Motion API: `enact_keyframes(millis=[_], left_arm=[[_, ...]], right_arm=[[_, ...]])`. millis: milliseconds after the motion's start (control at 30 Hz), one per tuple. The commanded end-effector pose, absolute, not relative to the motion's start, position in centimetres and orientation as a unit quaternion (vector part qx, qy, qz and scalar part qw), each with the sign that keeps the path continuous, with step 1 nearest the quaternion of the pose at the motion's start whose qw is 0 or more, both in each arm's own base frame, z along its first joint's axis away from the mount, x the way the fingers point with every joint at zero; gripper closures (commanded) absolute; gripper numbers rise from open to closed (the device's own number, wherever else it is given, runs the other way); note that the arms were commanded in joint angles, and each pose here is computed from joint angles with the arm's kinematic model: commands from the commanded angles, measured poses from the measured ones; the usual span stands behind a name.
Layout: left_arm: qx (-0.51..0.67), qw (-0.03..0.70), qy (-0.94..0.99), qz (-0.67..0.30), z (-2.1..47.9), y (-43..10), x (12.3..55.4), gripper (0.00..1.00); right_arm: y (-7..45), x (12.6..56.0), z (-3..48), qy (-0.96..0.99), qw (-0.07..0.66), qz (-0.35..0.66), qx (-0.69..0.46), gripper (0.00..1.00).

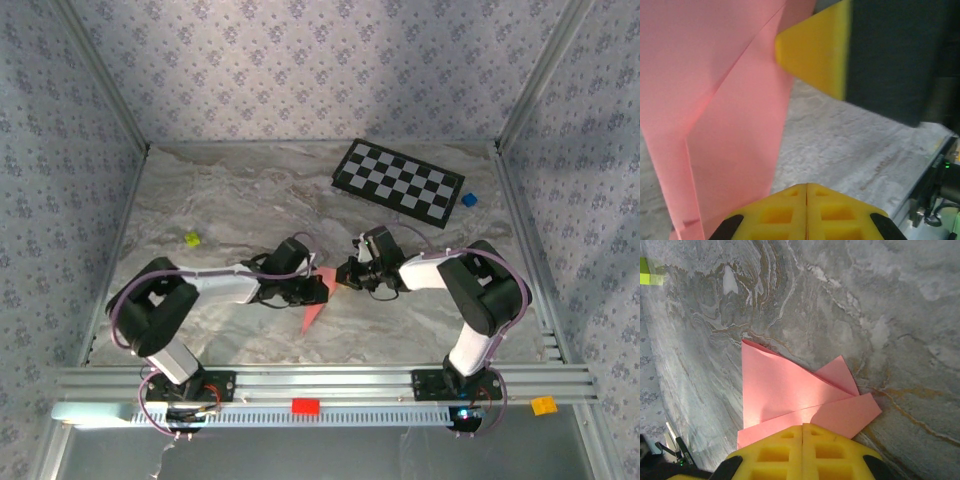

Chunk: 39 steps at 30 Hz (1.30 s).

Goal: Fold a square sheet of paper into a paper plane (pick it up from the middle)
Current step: Fold the wing for the fifth time at the center of the table.

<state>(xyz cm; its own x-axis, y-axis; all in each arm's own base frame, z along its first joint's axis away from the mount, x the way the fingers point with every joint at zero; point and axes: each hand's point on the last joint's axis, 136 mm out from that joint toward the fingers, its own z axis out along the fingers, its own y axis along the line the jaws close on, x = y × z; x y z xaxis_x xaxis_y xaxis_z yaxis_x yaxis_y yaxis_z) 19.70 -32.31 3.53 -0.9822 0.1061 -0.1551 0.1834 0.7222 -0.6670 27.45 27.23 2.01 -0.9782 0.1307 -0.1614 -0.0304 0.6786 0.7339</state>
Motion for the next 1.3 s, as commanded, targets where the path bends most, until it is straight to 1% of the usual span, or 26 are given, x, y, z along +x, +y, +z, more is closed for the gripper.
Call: enact_keyframes(millis=[0,167,333,433,567,667,733,867,967,1133,1267], left_arm=[[0.070,0.027,0.938,-0.340,1.4,-31.3,18.4,0.94],[0.063,0.015,0.940,-0.335,0.4,-29.4,16.0,0.93],[0.073,0.020,0.939,-0.336,1.6,-28.3,14.5,0.92],[0.073,0.040,0.939,-0.333,2.8,-27.3,14.5,0.92],[0.067,0.078,0.939,-0.329,5.0,-26.5,15.5,0.91],[0.043,0.104,0.937,-0.331,6.2,-25.7,16.9,0.91],[0.022,0.112,0.935,-0.335,6.6,-25.3,17.9,0.89],[0.008,0.113,0.936,-0.334,6.8,-25.3,19.3,0.86],[0.006,0.109,0.937,-0.331,6.5,-25.6,19.8,0.81],[0.016,0.092,0.935,-0.341,5.8,-26.6,20.0,0.78],[0.023,0.082,0.939,-0.334,5.0,-27.0,20.1,0.74]], right_arm=[[25.1,26.8,-1.4,0.936,0.077,0.340,0.056,1.00],[24.7,26.6,-1.8,0.939,0.075,0.331,0.057,1.00],[24.9,26.8,-1.6,0.938,0.075,0.335,0.054,1.00],[25.1,26.9,-1.3,0.936,0.076,0.339,0.049,1.00],[26.2,27.0,-0.1,0.928,0.078,0.363,0.030,1.00],[27.5,27.2,1.9,0.918,0.094,0.385,0.002,1.00],[28.0,27.3,3.4,0.914,0.107,0.392,-0.012,0.97],[28.2,27.6,6.5,0.902,0.143,0.407,-0.028,0.90],[27.5,27.3,7.8,0.902,0.159,0.401,-0.031,0.86],[25.4,26.3,8.3,0.907,0.177,0.383,-0.011,0.85],[24.4,25.3,8.1,0.909,0.177,0.377,-0.001,0.84]])
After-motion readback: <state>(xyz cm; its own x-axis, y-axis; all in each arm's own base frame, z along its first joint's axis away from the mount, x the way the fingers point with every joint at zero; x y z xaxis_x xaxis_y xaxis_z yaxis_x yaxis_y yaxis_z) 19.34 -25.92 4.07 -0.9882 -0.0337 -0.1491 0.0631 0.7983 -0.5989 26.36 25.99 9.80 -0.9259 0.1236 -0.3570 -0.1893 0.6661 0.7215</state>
